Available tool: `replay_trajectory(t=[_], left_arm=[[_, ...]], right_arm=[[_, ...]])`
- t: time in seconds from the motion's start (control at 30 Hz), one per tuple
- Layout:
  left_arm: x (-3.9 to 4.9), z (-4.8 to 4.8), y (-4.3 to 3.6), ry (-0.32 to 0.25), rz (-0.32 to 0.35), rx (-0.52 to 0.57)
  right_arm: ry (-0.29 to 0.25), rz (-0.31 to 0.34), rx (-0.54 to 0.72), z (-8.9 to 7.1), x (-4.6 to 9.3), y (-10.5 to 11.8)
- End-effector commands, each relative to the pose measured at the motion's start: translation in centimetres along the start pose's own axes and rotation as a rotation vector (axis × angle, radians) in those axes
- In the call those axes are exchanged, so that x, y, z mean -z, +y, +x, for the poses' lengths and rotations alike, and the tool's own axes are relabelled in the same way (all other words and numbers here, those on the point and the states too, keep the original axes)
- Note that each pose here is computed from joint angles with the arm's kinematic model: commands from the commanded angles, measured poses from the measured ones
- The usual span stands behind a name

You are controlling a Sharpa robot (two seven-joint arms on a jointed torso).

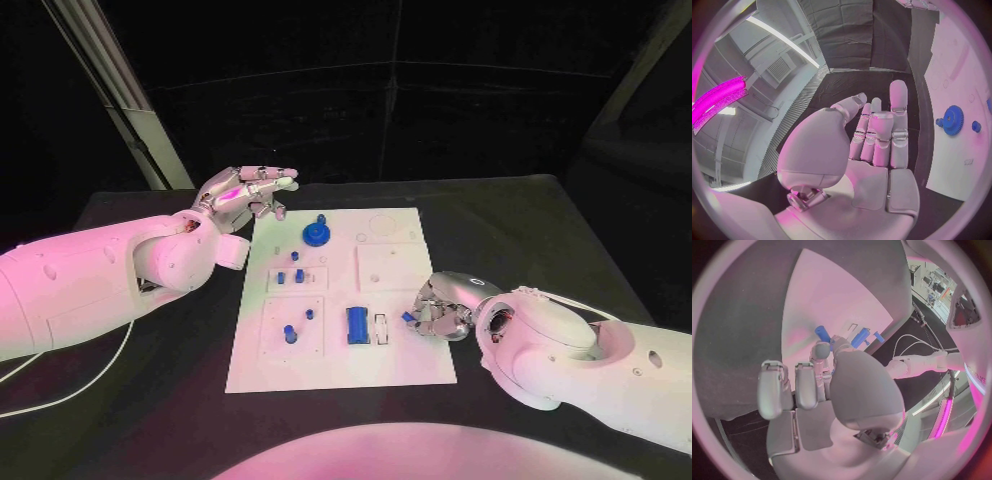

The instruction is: Assemble the parts on the task board

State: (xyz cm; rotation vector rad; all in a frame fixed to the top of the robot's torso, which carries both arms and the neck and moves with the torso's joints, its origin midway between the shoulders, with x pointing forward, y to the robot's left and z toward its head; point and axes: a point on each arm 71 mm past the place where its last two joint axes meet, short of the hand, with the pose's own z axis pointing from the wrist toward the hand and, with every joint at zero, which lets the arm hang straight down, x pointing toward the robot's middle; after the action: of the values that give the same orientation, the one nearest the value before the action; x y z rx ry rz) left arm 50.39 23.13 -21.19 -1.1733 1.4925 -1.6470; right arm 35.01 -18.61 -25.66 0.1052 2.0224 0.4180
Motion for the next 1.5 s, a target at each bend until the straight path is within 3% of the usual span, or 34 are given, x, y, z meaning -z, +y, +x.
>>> replay_trajectory(t=[0.03,0.3,0.7,1.13,1.5], left_arm=[[-0.05,0.21,-0.09,0.012,0.005,0.007],[-0.07,0.34,-0.08,0.015,0.005,0.008],[-0.05,0.35,-0.09,0.015,0.005,0.009],[-0.13,0.52,-0.09,0.018,0.006,0.009],[-0.15,0.57,-0.09,0.019,0.006,0.01]], right_arm=[[0.018,0.025,-0.128,0.1,0.0,0.0],[0.044,0.033,-0.193,0.6,-0.5,0.5],[0.039,0.012,-0.247,0.8,-0.8,1.5],[0.11,0.008,-0.213,1.5,-1.2,2.3],[0.122,0.015,-0.204,1.7,-1.6,2.4]])
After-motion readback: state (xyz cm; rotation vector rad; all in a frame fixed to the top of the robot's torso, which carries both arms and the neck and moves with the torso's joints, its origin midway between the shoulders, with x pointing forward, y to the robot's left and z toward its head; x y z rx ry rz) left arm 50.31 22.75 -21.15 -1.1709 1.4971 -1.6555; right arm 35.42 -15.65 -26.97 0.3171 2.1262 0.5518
